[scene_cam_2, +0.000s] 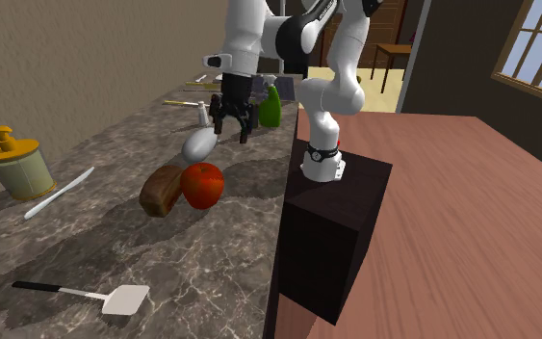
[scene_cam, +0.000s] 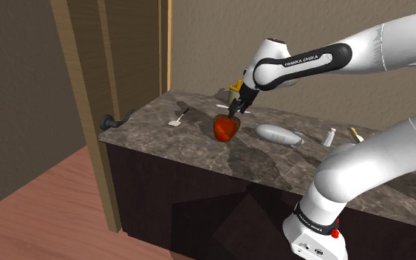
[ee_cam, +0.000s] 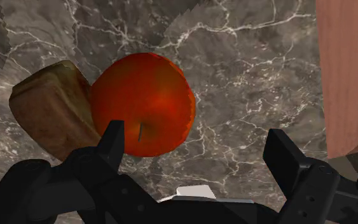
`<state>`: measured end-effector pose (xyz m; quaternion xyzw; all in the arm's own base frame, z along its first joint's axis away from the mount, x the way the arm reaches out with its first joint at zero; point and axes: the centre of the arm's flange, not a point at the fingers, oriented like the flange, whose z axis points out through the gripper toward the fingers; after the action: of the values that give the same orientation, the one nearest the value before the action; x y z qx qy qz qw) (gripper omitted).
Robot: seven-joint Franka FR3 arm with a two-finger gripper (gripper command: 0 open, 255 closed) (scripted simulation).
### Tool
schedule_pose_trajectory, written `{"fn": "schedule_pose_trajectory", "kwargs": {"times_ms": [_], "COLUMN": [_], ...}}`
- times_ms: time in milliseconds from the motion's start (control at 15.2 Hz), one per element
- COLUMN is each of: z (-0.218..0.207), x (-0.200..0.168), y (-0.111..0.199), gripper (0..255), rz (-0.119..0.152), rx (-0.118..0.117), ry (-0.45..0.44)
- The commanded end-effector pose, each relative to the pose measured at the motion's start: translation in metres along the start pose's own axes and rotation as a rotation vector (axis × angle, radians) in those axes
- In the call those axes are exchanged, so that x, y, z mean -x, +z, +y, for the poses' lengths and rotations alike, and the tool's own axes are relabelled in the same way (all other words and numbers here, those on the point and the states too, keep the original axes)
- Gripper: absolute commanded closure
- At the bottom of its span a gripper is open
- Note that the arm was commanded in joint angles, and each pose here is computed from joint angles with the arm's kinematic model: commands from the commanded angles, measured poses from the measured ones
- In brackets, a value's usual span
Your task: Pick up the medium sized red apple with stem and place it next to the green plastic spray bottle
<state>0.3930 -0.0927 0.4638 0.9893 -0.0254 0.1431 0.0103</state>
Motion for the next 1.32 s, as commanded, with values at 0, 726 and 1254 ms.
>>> {"fn": "schedule_pose_trajectory", "kwargs": {"times_ms": [0,726,1254], "z": [0.015,0.04,0.04], "x": [-0.009,-0.032,-0.033], "y": [0.011,0.069,0.072], "gripper": [0,0,0], "rz": [0.055,0.14,0.14], "rx": [0.01,0.024,0.024], "ry": [0.011,0.031,0.031]}}
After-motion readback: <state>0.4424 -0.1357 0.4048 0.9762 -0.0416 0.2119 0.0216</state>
